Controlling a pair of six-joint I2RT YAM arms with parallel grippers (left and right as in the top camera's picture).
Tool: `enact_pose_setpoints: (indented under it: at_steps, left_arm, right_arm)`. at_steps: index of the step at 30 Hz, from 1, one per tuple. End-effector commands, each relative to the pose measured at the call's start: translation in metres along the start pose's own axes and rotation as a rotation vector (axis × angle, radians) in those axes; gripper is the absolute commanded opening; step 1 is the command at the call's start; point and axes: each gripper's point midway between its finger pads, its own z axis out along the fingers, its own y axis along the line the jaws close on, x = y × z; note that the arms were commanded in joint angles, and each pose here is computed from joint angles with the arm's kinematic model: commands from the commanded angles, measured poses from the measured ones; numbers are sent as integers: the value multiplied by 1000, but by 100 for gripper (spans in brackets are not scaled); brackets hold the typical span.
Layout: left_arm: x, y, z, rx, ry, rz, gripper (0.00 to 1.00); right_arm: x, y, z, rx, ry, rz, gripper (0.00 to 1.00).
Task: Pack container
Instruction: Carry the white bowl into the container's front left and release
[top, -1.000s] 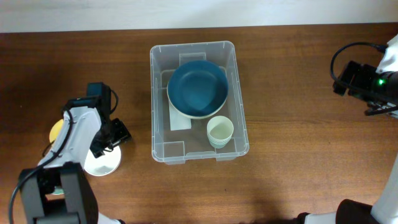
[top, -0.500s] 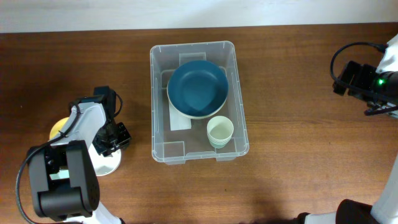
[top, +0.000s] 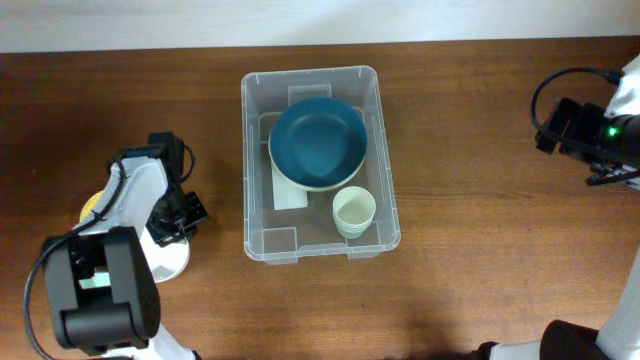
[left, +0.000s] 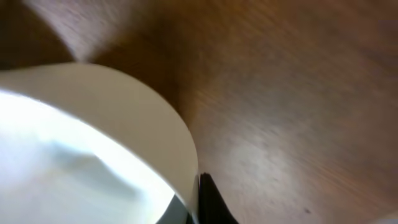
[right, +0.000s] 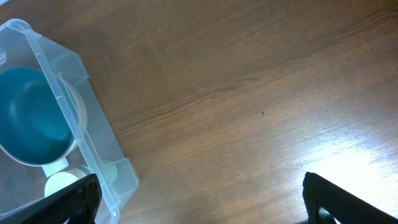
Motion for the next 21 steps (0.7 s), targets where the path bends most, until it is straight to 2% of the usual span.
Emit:
enact_pose_setpoints:
  at_steps: [1,6,12,15,21]
  left_arm:
    - [-16,-19,-59,68,-136,40,1]
    - [-4,-57,-157,186,-354,164,1]
    - [48,-123,-234,343,-544,392,1]
    - [84,-163,-237,384,-556,523,1]
    - [123,-205,-201,374,-428,493,1]
  right_arm:
    - [1,3,2,-12,9,-13,99]
    - [1,3,2,-12,9,-14,99]
    - [1,3,2,-12,9,-14,99]
    - [1,3,2,-12,9,-14,99]
    - [2,3,2,-12,12,-13,99]
